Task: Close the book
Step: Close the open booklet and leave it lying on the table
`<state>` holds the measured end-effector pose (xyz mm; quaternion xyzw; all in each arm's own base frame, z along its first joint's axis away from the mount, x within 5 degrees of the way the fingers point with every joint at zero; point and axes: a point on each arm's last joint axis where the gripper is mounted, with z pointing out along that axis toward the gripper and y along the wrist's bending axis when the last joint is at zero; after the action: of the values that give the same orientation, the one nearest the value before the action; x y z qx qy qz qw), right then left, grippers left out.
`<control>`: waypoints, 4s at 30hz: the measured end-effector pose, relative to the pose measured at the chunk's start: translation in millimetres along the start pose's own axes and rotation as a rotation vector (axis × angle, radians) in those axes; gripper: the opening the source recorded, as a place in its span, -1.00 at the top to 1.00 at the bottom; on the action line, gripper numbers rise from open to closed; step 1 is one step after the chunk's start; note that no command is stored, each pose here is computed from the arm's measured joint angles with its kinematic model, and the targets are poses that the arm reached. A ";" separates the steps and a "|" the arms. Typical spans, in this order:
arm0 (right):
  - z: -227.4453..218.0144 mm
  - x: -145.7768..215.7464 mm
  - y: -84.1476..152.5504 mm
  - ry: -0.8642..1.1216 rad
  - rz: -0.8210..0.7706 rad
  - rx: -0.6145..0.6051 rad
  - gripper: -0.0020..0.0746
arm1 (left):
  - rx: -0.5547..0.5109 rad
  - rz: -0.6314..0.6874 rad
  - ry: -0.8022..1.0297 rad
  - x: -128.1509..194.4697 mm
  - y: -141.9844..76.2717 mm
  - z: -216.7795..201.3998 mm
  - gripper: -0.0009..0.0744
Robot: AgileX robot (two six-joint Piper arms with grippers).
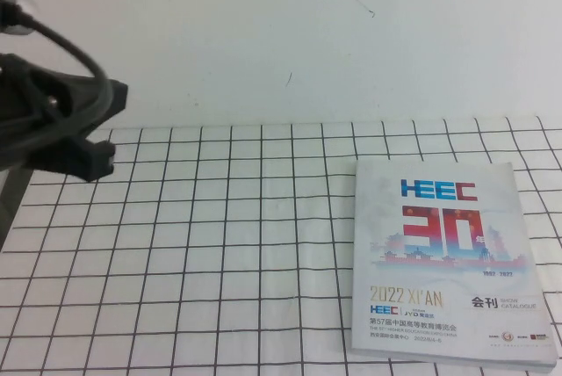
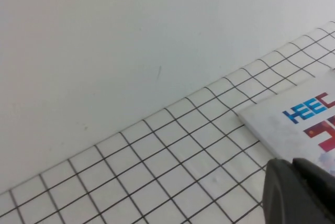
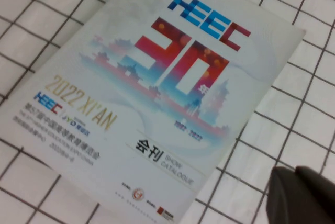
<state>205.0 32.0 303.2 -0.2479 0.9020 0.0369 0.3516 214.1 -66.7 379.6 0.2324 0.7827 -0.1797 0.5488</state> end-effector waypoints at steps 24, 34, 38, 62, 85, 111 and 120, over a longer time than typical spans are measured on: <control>-72.2 120.5 65.9 -0.439 -0.126 0.196 0.95 | -0.238 0.105 -0.341 131.5 -56.1 -113.5 0.99; -75.9 135.0 76.1 -0.536 -0.129 0.194 0.95 | -0.366 0.148 -0.371 156.0 -46.5 -110.0 0.99; -71.0 137.7 76.8 -0.521 -0.120 0.178 0.95 | -0.366 0.148 -0.371 156.0 -46.5 -110.0 0.99; -66.8 143.2 81.1 -0.459 -0.122 0.124 0.95 | -0.321 0.274 -0.282 169.1 -52.0 -107.1 0.99; -66.9 142.9 81.5 -0.463 -0.117 0.118 0.95 | -0.435 -0.284 -0.097 248.5 -37.2 -89.6 0.99; -66.9 142.8 81.7 -0.464 -0.115 0.116 0.95 | -0.435 -0.308 -0.103 248.5 -37.1 -89.7 0.99; -65.7 144.5 81.5 -0.473 -0.123 0.128 0.95 | -0.435 -0.321 -0.106 248.5 -37.0 -89.7 0.99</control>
<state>35.0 26.5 249.5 -0.2640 0.7783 0.0153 0.5695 51.8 -7.8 176.2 -0.0277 0.7999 -0.1039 0.5904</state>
